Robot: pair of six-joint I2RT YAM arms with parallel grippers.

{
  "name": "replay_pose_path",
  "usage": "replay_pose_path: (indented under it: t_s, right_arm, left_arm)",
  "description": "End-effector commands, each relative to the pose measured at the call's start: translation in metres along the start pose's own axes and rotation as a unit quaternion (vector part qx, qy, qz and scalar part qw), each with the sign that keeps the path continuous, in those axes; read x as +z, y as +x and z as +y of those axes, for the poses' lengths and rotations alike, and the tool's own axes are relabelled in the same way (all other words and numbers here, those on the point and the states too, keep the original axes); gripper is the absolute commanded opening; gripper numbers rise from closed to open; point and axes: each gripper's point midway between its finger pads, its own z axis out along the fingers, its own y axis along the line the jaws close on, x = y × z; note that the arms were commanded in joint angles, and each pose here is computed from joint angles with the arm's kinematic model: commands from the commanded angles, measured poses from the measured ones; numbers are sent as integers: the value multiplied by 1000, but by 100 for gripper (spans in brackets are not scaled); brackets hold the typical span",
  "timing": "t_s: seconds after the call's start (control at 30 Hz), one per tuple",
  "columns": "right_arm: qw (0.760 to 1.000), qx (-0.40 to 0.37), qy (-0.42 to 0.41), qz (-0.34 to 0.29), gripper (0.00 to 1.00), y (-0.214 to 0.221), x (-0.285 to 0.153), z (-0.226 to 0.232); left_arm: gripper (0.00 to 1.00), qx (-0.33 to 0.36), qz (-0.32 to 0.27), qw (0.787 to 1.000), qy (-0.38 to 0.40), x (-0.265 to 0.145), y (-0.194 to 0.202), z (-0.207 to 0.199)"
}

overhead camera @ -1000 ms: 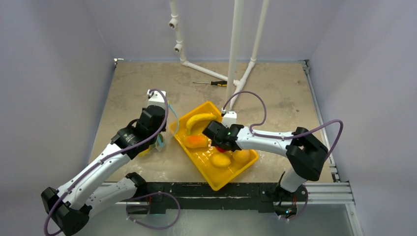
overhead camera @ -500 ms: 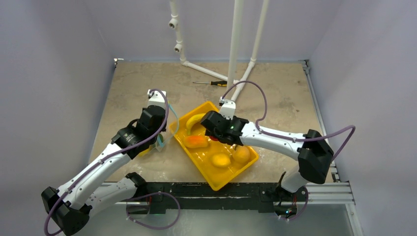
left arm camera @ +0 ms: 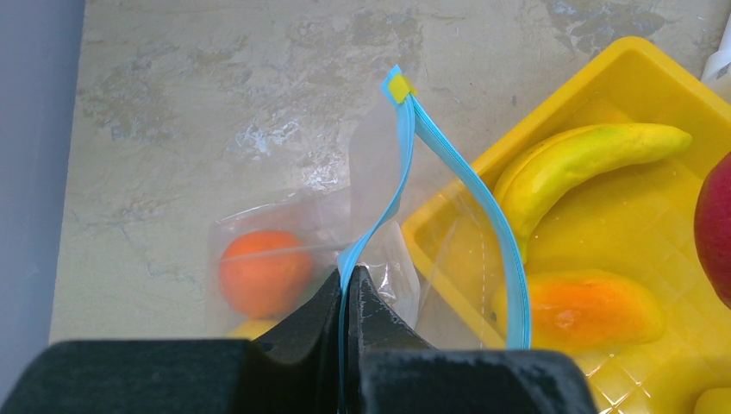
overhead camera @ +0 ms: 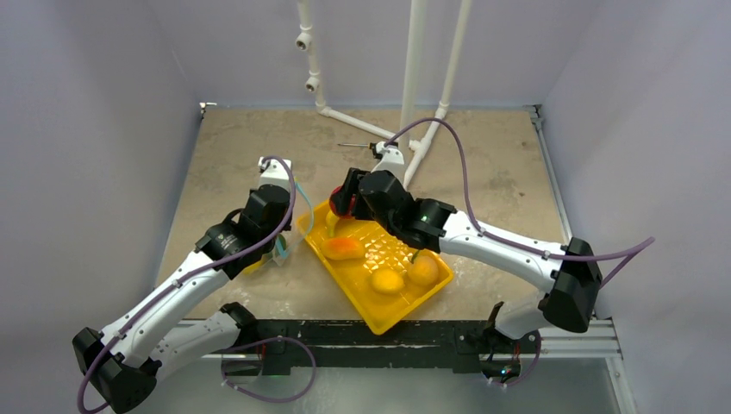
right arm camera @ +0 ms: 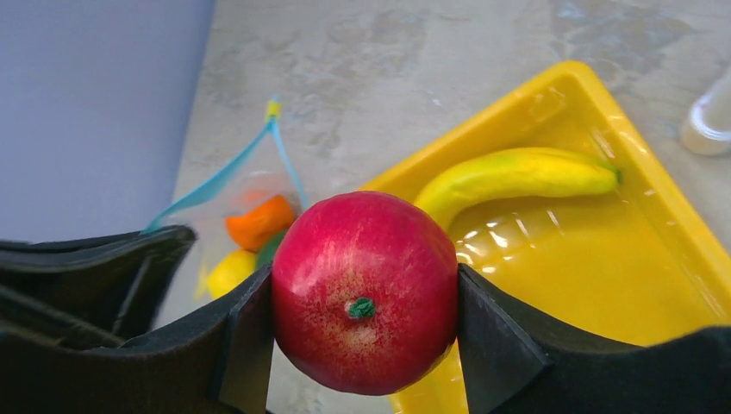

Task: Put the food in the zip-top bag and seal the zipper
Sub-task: Pick up the fake fruit from the bin, then place the fake fruit in the zipper food storage bag.

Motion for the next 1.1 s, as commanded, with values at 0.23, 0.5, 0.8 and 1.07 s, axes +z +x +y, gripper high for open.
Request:
replay_pose_path:
  t_s: [0.23,0.5,0.8,1.07]
  right_arm:
    - [984,11,-175,-29,13,-34,-5,91]
    - [979,5,-201,-9,13,-13,21,109]
    - [979,-13,-203,33,17,31,50,112]
    - [980,-21,-196,42,53,47,60,114]
  left_arm:
    - [0,-11,-25,1000,8,-3,-12,-2]
    - [0,-20,-36,999,2,-7,-16,2]
    - [0,-23,-40,999,-7,-8,-17,6]
    - [0,-22,-38,999,-6,-6,-16,5]
